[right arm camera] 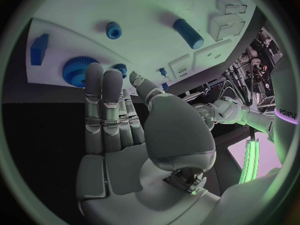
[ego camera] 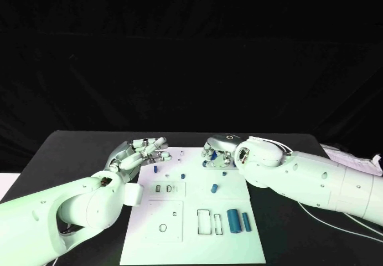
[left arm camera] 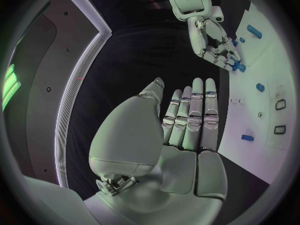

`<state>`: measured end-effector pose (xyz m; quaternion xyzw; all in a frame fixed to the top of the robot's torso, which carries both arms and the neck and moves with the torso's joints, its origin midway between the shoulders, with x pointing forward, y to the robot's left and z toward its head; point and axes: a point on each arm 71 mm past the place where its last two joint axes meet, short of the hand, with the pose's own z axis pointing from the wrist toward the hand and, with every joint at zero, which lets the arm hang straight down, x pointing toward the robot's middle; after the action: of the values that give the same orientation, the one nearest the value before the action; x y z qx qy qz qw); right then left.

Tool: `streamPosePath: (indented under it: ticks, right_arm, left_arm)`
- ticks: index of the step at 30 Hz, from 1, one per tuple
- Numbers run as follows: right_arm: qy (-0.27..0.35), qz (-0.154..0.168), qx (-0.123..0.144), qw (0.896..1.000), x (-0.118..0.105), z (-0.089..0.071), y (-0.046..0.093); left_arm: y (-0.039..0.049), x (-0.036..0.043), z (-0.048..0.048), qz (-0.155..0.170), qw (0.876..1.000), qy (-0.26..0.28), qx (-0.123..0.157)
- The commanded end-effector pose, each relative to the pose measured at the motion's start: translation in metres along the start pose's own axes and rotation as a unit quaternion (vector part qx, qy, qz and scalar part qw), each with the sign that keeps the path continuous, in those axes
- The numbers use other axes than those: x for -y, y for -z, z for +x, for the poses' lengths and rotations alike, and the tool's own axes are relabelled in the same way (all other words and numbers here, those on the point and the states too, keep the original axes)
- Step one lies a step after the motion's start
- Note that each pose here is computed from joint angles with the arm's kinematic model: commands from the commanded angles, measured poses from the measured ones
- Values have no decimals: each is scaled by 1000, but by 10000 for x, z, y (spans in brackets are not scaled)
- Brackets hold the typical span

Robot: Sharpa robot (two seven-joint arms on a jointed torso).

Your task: Assemble the parts on the task board

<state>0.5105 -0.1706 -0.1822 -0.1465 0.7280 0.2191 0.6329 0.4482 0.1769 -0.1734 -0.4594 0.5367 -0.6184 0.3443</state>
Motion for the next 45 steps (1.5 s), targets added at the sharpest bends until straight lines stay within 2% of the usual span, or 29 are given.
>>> streamPosePath:
  ticks: [1,9,29,41,45]
  right_arm:
    - [31,11,-18,999,-6,20,-4]
    - [34,12,-18,999,-15,19,-17]
    - [28,7,-35,999,-36,62,-80]
    - [29,13,-10,999,-26,30,-91]
    - [25,11,23,999,-54,-26,-92]
  left_arm:
    - [-9,6,23,-2,1000,10,-12]
    - [-9,0,23,-6,1000,11,-14]
    - [-5,-12,35,-16,1000,14,-21]
    - [-1,-13,37,-18,999,15,-22]
    - [1,-12,40,-18,999,15,-23]
